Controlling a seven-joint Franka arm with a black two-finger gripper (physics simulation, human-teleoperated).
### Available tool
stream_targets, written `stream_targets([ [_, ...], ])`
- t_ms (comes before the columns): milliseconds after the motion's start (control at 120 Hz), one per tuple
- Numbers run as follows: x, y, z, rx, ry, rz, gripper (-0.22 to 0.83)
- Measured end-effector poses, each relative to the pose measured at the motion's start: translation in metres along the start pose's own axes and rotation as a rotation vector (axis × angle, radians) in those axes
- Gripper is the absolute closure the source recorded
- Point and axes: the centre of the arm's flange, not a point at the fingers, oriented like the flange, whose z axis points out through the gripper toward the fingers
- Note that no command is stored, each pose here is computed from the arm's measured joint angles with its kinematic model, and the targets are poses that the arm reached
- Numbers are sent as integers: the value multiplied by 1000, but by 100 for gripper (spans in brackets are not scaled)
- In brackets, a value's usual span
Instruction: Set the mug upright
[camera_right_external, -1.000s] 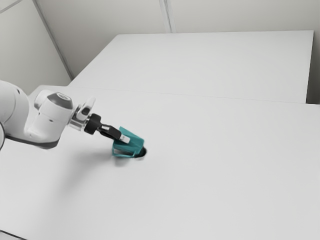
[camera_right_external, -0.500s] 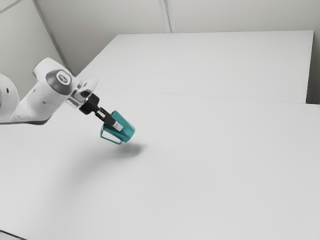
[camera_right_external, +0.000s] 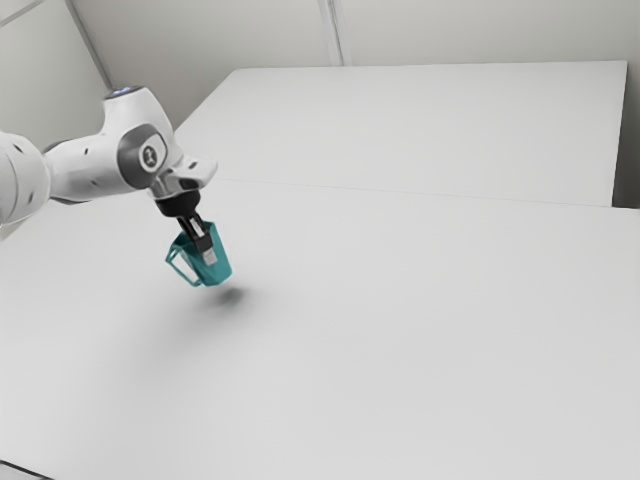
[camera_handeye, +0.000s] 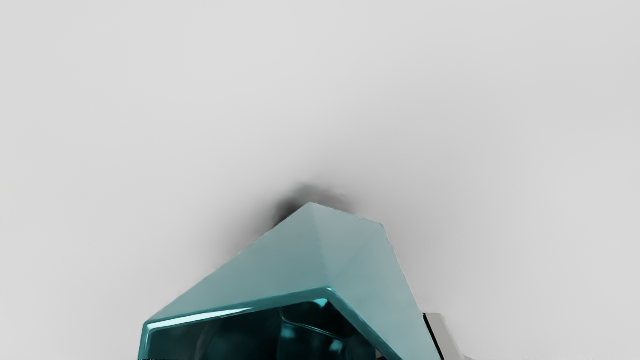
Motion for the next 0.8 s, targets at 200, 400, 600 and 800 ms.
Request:
stream_targets([
  [200, -1, -5, 21, 43, -97, -38, 76],
  [400, 0, -7, 31, 72, -140, -72, 76],
  [600, 0, -9, 40, 75, -154, -116, 76],
  [800, 0, -6, 45, 73, -160, -151, 71],
])
